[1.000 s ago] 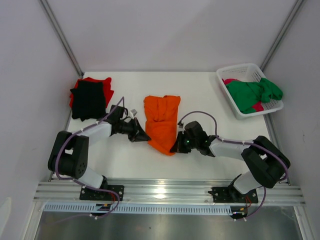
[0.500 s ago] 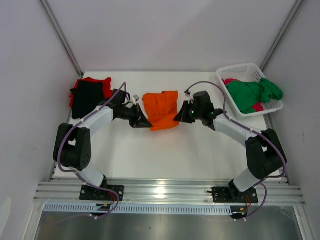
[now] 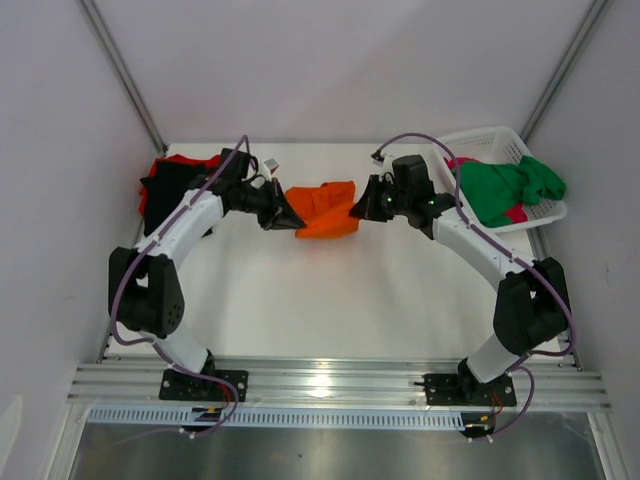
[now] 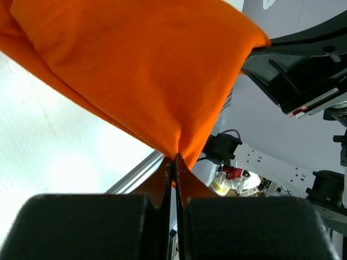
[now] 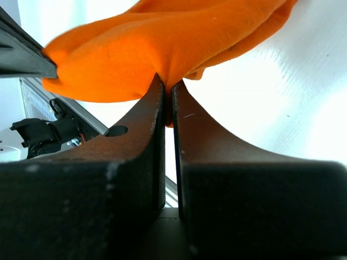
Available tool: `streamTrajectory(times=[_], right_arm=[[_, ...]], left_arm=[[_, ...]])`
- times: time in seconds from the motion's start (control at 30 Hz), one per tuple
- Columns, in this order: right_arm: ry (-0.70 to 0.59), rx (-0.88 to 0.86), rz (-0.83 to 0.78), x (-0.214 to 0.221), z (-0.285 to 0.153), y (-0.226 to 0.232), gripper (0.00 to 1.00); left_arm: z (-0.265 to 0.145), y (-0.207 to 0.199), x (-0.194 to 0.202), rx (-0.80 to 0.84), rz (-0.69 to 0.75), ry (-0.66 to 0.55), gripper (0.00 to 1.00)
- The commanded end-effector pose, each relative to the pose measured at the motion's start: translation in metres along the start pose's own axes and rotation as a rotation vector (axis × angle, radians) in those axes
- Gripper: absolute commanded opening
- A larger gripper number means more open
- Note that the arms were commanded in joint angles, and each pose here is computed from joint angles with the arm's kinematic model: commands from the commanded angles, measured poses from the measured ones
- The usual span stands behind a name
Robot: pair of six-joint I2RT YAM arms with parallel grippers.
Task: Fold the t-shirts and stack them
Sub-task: Fold the long partially folded tshirt into a neat square
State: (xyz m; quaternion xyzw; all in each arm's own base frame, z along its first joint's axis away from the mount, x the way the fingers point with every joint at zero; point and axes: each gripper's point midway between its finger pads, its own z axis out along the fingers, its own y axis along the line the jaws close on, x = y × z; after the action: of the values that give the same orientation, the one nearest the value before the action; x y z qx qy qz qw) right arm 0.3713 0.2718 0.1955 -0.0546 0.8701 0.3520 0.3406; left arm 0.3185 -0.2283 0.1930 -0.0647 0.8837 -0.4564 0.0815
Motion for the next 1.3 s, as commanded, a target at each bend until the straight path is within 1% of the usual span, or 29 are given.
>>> streamTrajectory(times=[0.0, 0.1, 0.23, 0.33, 0.37, 0.43, 0.47, 0.53, 0.57, 0.6, 0.63, 0.67, 0.87, 1.0, 1.17, 1.27], right_arm=[[-0.013, 0.002, -0.024, -0.004, -0.004, -0.001, 0.00], [0.008, 0.015, -0.027, -0.001, 0.001, -0.008, 0.00], [-0.007, 0.001, -0.016, -0.007, -0.007, -0.001, 0.00], [-0.007, -0.010, -0.001, -0.002, -0.015, 0.002, 0.00], [0.013, -0.009, 0.024, 0.009, -0.014, -0.002, 0.00], [0.011, -0.017, 0.040, 0.017, -0.020, -0.002, 0.00], [0.035, -0.010, 0.057, 0.033, -0.019, -0.007, 0.00], [0.041, -0.007, 0.062, 0.044, -0.026, -0.007, 0.00], [0.046, 0.000, 0.065, 0.051, -0.027, -0.009, 0.00], [0.071, 0.007, 0.078, 0.066, -0.028, -0.013, 0.00], [0.064, 0.002, 0.076, 0.069, -0.033, -0.010, 0.00], [0.083, 0.015, 0.082, 0.081, -0.035, -0.013, 0.00], [0.087, 0.018, 0.087, 0.100, -0.054, -0.005, 0.00], [0.088, 0.027, 0.090, 0.111, -0.068, -0.002, 0.00], [0.094, 0.026, 0.110, 0.124, -0.081, 0.003, 0.00], [0.086, 0.021, 0.119, 0.124, -0.082, 0.004, 0.00]], left_arm=[[-0.004, -0.007, -0.009, -0.004, 0.029, -0.003, 0.01], [-0.005, -0.010, -0.020, -0.008, 0.021, -0.005, 0.01], [-0.016, -0.019, -0.023, -0.016, 0.027, -0.025, 0.01], [-0.025, -0.023, -0.012, -0.010, 0.027, -0.031, 0.01], [-0.024, -0.019, -0.006, -0.016, 0.016, -0.022, 0.01], [-0.026, -0.010, 0.009, -0.020, 0.008, -0.016, 0.01], [-0.027, -0.008, 0.014, -0.021, 0.008, -0.017, 0.00], [-0.025, 0.003, 0.028, -0.024, -0.007, -0.001, 0.01], [-0.029, 0.001, 0.032, -0.018, 0.006, -0.009, 0.01], [-0.030, 0.003, 0.037, -0.019, 0.004, -0.006, 0.01], [-0.028, 0.010, 0.045, -0.028, -0.009, 0.007, 0.01], [-0.032, 0.009, 0.049, -0.029, 0.003, 0.000, 0.01], [-0.038, 0.015, 0.077, -0.047, 0.005, 0.023, 0.01], [-0.045, 0.008, 0.091, -0.036, 0.029, 0.015, 0.01], [-0.051, 0.007, 0.095, -0.042, 0.038, 0.008, 0.01], [-0.049, 0.007, 0.092, -0.045, 0.038, 0.007, 0.01]])
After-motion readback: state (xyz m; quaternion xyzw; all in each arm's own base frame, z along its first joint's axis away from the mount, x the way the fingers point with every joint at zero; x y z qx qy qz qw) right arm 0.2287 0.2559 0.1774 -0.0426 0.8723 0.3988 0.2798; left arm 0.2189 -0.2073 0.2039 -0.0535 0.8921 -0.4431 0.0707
